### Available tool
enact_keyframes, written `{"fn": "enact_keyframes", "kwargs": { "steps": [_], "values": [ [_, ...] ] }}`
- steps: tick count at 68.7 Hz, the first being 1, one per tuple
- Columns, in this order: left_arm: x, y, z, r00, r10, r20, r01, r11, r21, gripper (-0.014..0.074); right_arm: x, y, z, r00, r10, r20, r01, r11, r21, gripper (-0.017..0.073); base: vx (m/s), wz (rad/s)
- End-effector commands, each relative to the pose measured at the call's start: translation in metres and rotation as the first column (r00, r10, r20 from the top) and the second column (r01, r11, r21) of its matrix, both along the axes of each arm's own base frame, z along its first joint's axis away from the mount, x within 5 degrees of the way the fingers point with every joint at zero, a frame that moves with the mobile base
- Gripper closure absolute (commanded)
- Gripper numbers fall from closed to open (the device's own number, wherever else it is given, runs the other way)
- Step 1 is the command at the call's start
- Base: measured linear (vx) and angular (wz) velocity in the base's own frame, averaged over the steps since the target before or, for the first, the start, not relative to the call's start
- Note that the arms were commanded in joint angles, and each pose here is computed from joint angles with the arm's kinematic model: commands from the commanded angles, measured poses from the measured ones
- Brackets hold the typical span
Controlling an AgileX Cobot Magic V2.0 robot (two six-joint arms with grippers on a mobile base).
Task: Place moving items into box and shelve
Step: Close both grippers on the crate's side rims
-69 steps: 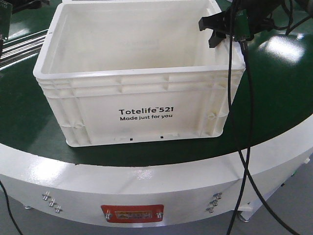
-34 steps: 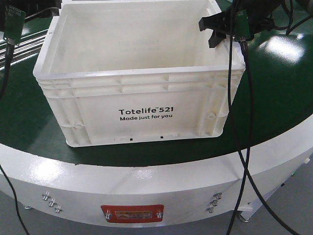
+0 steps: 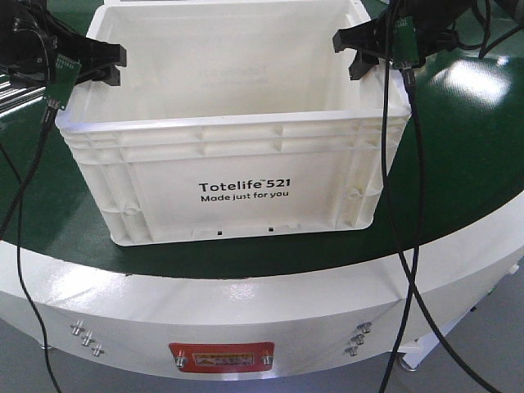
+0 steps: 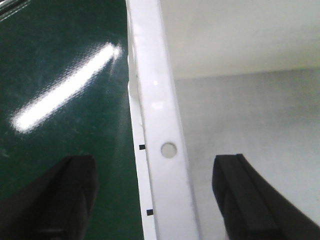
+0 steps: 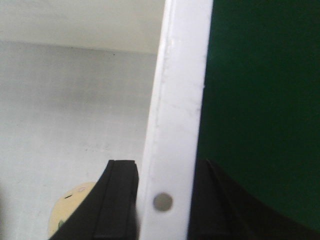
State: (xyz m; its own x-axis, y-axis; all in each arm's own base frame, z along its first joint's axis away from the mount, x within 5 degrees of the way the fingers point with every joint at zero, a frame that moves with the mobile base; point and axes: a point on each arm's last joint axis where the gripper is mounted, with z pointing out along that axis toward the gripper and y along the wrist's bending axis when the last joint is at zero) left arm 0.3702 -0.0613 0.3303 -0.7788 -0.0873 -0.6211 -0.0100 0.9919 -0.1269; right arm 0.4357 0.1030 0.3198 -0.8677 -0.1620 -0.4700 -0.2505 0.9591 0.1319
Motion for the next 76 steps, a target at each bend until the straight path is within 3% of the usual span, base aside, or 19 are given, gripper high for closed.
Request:
{"fn": "enact_keyframes", "kwargs": {
  "steps": [1,18,28,40,51,76],
  "values": [
    [-0.005,0.001,0.030,0.993,0.012,0.117,-0.008,0.999,-0.038,0.0007,-0.009,0.002,0.028,0.997,0.032,0.077,-0.035,0.999,0.039,0.0571,0.00,0.00],
    [-0.004,-0.001,0.028,0.994,0.016,0.104,-0.009,0.998,-0.067,0.0018,-0.008,0.002,0.028,0.996,0.031,0.080,-0.034,0.999,0.040,0.0571,0.00,0.00],
    [-0.002,-0.002,0.023,0.997,0.015,0.078,-0.010,0.998,-0.065,0.0085,-0.008,0.002,0.028,0.996,0.031,0.080,-0.034,0.999,0.040,0.0571,0.00,0.00],
    [-0.002,-0.002,0.020,0.998,0.015,0.059,-0.011,0.998,-0.062,0.0319,-0.008,0.002,0.028,0.996,0.032,0.080,-0.035,0.999,0.039,0.0571,0.00,0.00],
    [-0.001,-0.002,0.020,0.998,0.013,0.066,-0.009,0.998,-0.062,0.0624,-0.008,0.002,0.028,0.996,0.032,0.080,-0.035,0.999,0.040,0.0571,0.00,0.00],
    [-0.001,-0.003,0.021,0.997,-0.004,0.077,0.009,0.998,-0.064,0.0622,-0.009,0.003,0.029,0.994,0.066,0.088,-0.069,0.997,0.034,0.0571,0.00,0.00]
  ]
}}
